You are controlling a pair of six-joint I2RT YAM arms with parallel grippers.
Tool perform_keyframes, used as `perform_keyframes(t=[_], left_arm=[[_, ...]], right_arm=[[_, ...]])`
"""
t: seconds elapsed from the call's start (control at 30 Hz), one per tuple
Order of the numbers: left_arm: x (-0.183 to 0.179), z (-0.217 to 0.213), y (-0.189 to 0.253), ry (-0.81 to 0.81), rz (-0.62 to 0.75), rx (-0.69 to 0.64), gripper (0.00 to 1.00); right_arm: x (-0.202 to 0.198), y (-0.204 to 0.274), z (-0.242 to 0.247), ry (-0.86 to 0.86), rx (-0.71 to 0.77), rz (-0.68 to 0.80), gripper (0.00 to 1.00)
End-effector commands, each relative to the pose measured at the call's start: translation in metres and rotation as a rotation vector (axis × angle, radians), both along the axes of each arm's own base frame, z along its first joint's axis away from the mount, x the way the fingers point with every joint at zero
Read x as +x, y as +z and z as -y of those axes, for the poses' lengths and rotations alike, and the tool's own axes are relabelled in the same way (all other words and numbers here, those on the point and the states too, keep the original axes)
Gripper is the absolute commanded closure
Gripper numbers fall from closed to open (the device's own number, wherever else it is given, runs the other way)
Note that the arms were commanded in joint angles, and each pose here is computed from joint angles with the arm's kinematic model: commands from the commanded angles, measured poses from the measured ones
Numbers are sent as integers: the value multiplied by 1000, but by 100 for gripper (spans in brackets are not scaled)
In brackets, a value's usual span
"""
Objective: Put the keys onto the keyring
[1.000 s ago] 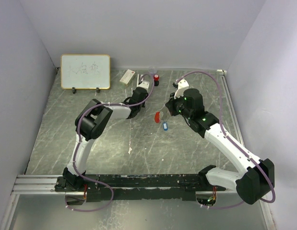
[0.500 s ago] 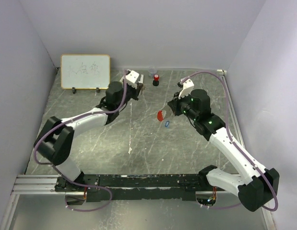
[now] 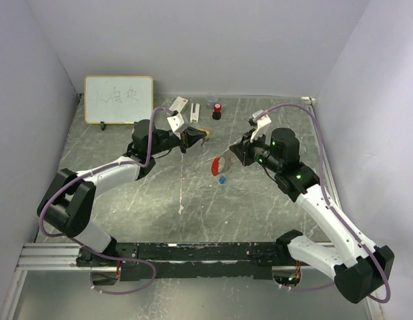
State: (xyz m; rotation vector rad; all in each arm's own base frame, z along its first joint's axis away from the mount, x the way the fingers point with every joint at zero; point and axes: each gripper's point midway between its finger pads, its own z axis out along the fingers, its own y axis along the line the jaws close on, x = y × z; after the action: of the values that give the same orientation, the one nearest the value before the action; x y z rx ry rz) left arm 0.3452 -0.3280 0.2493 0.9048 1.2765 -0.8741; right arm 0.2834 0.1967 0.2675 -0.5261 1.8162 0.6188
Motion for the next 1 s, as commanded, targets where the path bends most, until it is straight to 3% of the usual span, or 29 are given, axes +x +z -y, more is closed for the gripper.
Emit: perform_keyframes(t=[0.0,0.57,0.97], left_arm=[[-30,9,27,-169,120,-34,93],[-53,16,27,-314,222,5,93],[-60,43,3,-323,321,173,93]], right_arm=[[-7,-2,-6,45,19,-10,100],[4,-8,-12,49,16,-26,100],[18,-3,-13,-3,31,-52,100]])
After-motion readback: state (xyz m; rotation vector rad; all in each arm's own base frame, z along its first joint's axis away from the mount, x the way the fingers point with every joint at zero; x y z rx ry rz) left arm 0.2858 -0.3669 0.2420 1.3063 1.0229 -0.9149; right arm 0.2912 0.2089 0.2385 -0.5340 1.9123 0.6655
